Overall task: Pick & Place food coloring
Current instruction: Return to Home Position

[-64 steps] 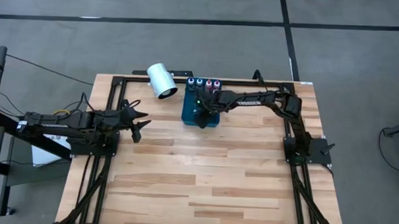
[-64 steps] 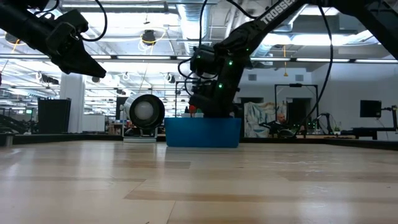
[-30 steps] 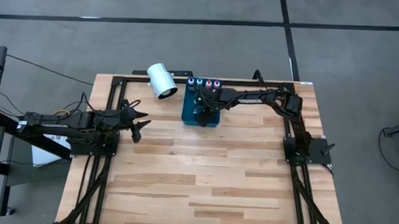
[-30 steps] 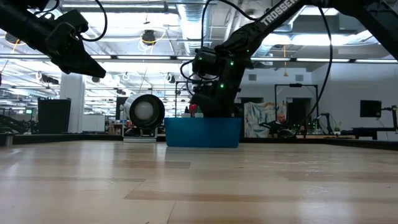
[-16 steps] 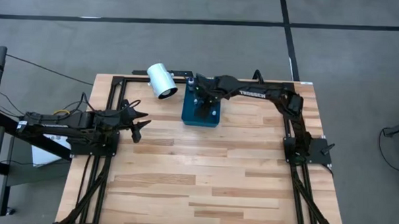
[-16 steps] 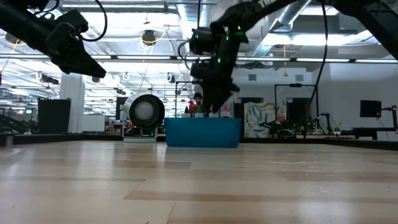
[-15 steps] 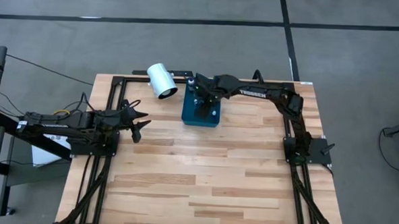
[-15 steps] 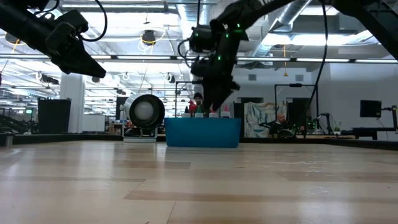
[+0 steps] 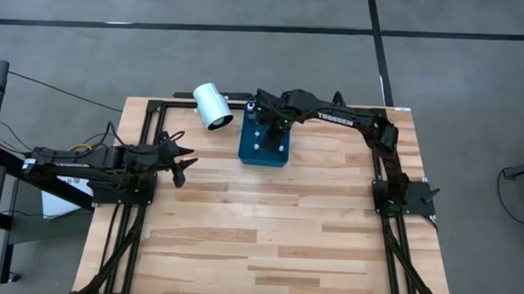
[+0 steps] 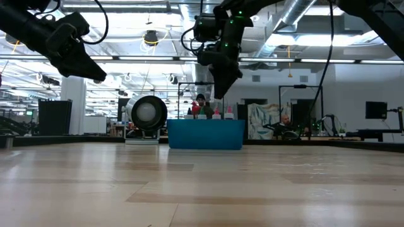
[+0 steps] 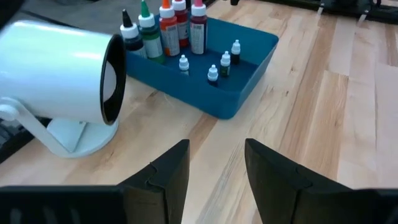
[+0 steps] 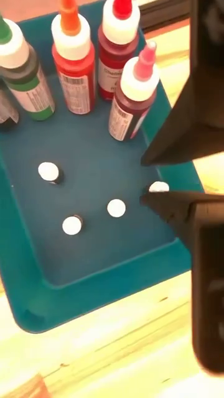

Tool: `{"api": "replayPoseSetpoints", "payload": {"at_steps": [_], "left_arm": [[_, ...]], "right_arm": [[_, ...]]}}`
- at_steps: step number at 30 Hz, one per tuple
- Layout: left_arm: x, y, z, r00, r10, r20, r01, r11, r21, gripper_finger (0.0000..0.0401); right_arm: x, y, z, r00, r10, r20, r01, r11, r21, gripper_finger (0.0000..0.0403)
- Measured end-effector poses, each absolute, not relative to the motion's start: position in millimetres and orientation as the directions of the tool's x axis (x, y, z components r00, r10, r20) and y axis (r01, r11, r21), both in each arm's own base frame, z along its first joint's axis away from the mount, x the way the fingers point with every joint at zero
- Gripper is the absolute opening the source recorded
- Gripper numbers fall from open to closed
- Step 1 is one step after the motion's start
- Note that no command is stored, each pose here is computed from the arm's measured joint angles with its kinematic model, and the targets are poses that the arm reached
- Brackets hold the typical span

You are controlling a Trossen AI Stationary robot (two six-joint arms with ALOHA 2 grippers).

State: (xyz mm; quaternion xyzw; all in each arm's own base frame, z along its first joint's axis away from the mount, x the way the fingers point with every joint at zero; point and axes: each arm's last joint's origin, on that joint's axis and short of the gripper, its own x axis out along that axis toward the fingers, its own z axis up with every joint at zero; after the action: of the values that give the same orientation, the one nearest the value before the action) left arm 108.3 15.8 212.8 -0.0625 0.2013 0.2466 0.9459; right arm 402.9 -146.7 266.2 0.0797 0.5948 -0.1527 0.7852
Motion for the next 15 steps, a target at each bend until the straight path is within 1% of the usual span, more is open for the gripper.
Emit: {"api": "replayPoseSetpoints", "payload": {"at_steps": [3, 5, 9, 13, 15], "left_arm": [[107.1, 15.7, 210.5, 0.786, 0.441, -0.433, -0.492, 0.871, -0.006, 0.0147], [106.7, 15.7, 209.8, 0.783, 0.441, -0.44, -0.491, 0.871, -0.002, 0.0147], [106.3, 15.5, 208.9, 0.78, 0.434, -0.45, -0.507, 0.861, -0.049, 0.0147], [107.1, 14.0, 209.0, 0.804, 0.381, -0.457, -0.463, 0.883, -0.077, 0.0147], [107.7, 13.4, 209.6, 0.815, 0.36, -0.453, -0.443, 0.892, -0.087, 0.0147]], "right_arm": [[404.7, -145.4, 266.7, 0.259, -0.15, -0.954, 0.308, 0.949, -0.066, 0.0023], [403.3, -144.3, 270.4, 0.267, -0.151, -0.952, 0.3, 0.952, -0.067, 0.0007], [401.4, -139.8, 281.9, 0.302, -0.168, -0.938, 0.302, 0.95, -0.073, 0.0013], [394.9, -133.0, 297.6, 0.323, -0.201, -0.925, 0.293, 0.95, -0.104, 0.0003], [392.1, -127.6, 307.2, 0.359, -0.225, -0.906, 0.292, 0.949, -0.12, 0.0003]]}}
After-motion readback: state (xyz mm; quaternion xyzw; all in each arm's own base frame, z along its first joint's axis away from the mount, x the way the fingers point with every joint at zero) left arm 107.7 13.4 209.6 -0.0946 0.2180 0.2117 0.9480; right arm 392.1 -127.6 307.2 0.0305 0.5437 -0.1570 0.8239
